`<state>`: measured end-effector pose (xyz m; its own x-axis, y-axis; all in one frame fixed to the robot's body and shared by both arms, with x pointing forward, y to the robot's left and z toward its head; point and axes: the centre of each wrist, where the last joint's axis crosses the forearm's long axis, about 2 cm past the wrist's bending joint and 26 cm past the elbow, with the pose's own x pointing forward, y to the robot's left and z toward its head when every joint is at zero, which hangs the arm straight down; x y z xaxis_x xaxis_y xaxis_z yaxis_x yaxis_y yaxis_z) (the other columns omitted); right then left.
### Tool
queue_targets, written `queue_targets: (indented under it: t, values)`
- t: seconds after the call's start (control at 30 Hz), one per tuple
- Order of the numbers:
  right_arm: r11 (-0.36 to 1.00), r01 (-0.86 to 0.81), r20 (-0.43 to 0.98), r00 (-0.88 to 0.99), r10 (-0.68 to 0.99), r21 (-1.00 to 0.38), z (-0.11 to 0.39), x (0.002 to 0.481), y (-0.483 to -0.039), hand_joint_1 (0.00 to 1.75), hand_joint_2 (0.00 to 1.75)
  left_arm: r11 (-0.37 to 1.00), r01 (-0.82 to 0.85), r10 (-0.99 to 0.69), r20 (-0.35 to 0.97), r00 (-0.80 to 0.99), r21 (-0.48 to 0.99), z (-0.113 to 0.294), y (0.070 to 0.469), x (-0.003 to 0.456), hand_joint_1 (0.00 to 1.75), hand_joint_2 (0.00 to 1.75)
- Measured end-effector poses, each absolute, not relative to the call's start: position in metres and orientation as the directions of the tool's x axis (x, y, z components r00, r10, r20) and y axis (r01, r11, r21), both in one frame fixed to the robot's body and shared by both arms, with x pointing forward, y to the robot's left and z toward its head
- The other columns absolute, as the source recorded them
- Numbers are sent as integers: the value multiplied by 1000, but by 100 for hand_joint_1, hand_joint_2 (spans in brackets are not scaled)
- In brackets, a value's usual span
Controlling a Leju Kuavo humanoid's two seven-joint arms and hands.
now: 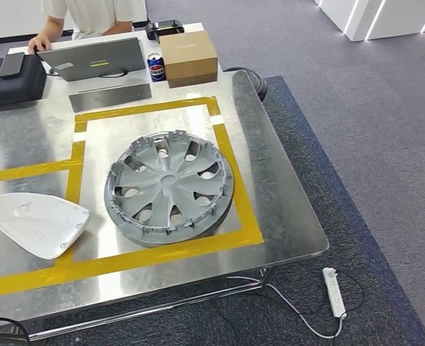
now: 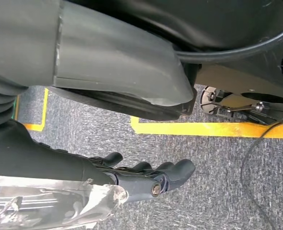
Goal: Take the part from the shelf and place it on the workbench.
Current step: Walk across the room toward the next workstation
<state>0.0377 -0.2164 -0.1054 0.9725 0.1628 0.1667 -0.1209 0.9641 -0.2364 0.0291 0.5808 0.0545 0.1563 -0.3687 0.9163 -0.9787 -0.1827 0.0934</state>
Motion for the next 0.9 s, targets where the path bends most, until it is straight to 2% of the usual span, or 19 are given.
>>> queue_targets:
  t: [0.37,0.9]
  values:
    - [965,-110,170,973,153,-236,-105,37,-217,0,0,-204,-979,-345,934,89,18,49,568,27,0,0]
    - [965,-107,174,973,151,-239,-105,38,-217,0,0,-216,-976,-332,940,82,9,46,558,26,0,0]
